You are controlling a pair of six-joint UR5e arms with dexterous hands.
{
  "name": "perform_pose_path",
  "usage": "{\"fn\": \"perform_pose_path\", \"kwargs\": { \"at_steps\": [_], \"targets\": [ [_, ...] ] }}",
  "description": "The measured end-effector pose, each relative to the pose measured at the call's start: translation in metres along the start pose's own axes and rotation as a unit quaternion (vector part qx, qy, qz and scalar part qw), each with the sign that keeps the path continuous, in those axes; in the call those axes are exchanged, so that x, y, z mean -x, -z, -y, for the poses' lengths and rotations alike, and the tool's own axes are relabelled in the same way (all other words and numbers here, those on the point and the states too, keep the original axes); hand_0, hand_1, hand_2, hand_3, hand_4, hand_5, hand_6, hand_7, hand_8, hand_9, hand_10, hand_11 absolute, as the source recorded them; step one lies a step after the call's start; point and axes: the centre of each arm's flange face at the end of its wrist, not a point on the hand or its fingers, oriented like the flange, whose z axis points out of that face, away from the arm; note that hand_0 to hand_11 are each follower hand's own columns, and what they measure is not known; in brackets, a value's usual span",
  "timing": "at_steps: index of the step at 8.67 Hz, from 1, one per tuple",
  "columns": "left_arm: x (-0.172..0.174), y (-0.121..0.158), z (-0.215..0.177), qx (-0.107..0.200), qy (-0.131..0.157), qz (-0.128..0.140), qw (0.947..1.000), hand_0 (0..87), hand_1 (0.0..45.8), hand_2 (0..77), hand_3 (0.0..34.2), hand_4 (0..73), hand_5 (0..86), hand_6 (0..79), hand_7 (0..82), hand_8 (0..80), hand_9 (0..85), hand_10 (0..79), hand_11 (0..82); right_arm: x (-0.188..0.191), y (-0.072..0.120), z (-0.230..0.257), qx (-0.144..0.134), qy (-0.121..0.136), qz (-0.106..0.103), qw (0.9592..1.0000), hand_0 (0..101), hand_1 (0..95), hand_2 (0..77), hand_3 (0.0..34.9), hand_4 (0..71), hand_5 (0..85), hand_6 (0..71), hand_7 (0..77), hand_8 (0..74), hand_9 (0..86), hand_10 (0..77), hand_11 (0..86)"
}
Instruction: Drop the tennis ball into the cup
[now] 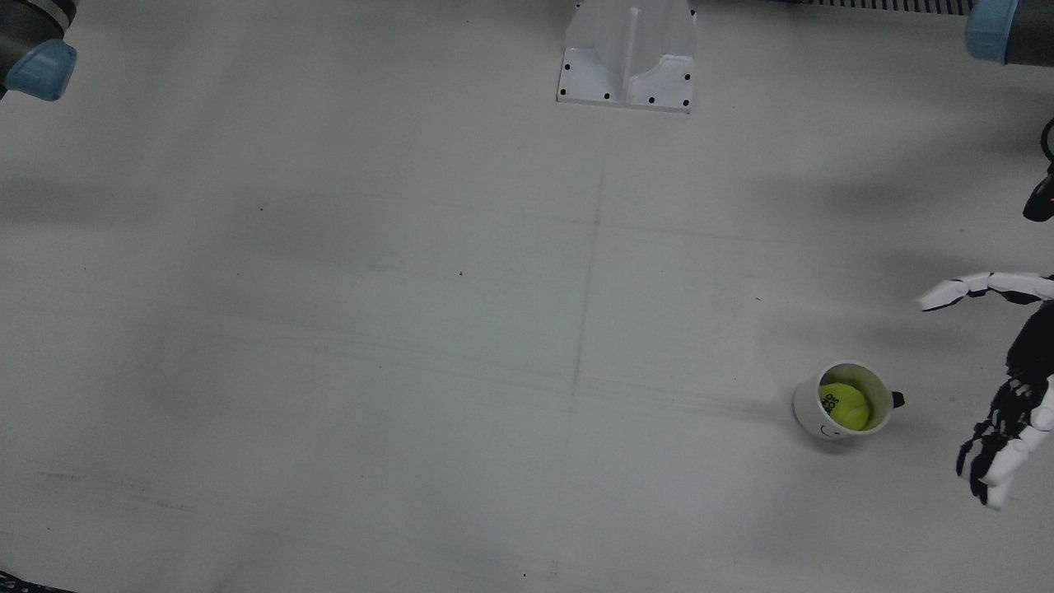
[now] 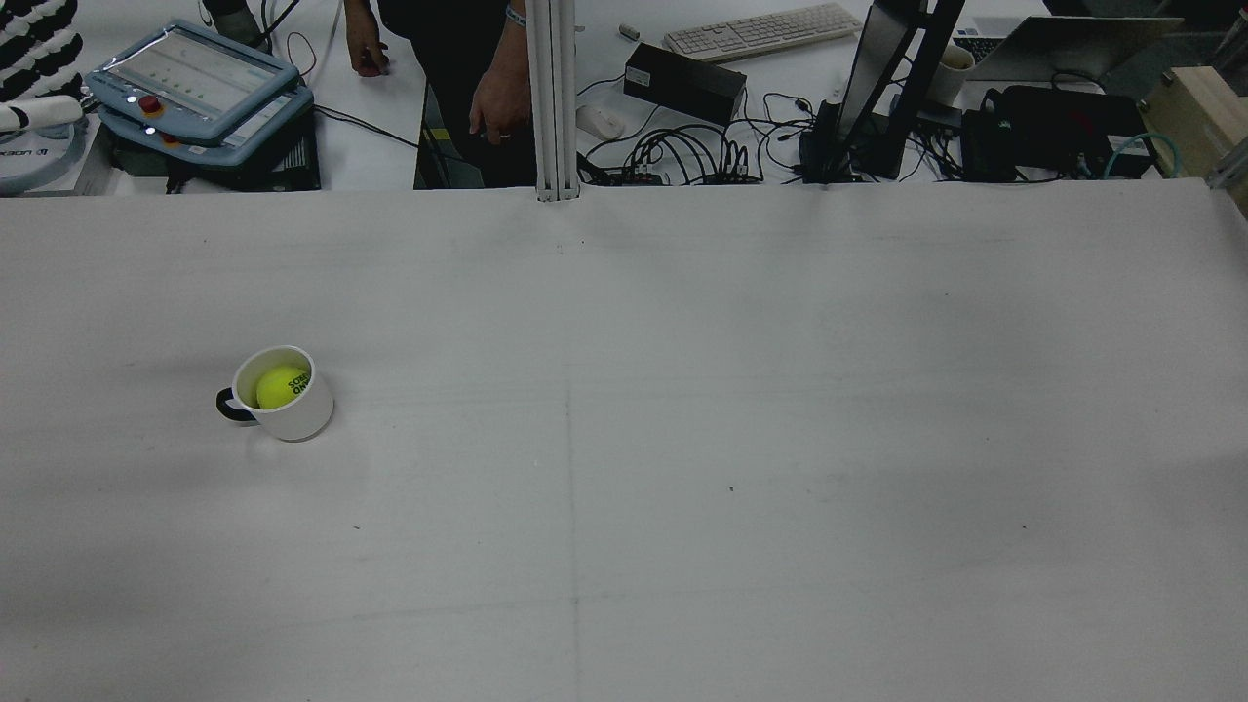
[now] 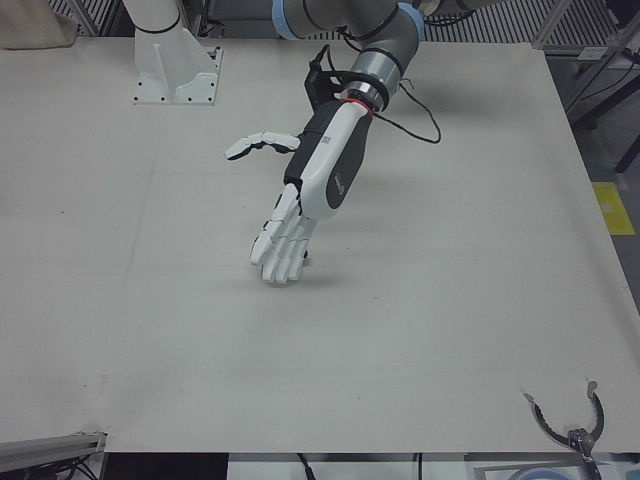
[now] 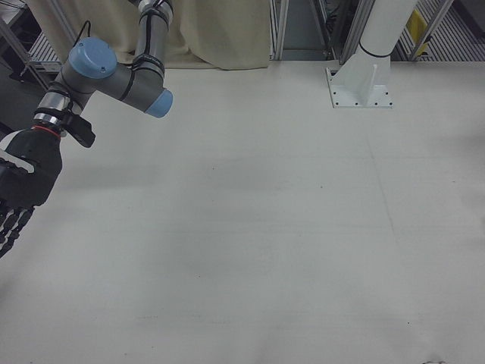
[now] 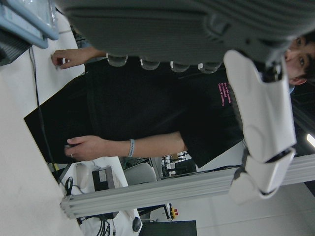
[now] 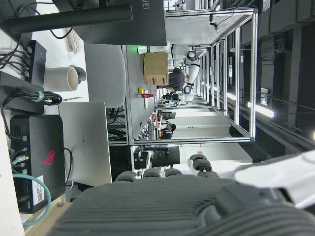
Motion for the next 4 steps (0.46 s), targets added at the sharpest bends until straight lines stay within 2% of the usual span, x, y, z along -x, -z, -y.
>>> {"fn": "perform_pose_path", "kwargs": {
  "at_steps": [1, 2, 3, 4],
  "targets": [
    [-0.029, 0.007, 0.005, -0.008, -0.010, -0.024, 0.9996, 47.1, 24.0, 25.6, 11.3, 1.1, 3.8, 0.0, 0.5, 0.0, 1.1, 0.0, 0.5, 0.000, 0.000, 0.000, 0.000, 0.000, 0.000, 1.0000, 0, 0.5, 0.5, 0.0, 0.0, 0.0, 0.0, 0.5, 0.0, 0.0, 0.0, 0.5],
    [-0.047, 0.014, 0.014, -0.019, -0.017, -0.039, 0.9989, 48.1, 29.5, 25.1, 11.4, 1.1, 4.4, 0.0, 0.5, 0.0, 1.1, 0.0, 0.5, 0.000, 0.000, 0.000, 0.000, 0.000, 0.000, 1.0000, 0, 0.5, 0.5, 0.0, 0.0, 0.0, 0.0, 0.0, 0.0, 0.0, 0.0, 0.5],
    [-0.057, 0.019, 0.025, -0.032, -0.022, -0.048, 0.9981, 49.6, 29.5, 25.6, 11.5, 1.1, 5.4, 0.0, 0.5, 0.0, 1.6, 0.0, 0.5, 0.000, 0.000, 0.000, 0.000, 0.000, 0.000, 1.0000, 0, 0.5, 0.5, 0.0, 0.0, 0.0, 0.0, 0.0, 0.0, 0.0, 0.0, 0.5],
    [-0.062, 0.024, 0.040, -0.044, -0.026, -0.052, 0.9974, 50.9, 32.7, 25.6, 11.3, 1.1, 5.4, 0.0, 0.5, 0.0, 1.6, 0.0, 0.5, 0.000, 0.000, 0.000, 0.000, 0.000, 0.000, 1.0000, 0, 0.5, 0.5, 0.0, 0.0, 0.0, 0.0, 0.0, 0.0, 0.0, 0.0, 0.5]
  ]
}}
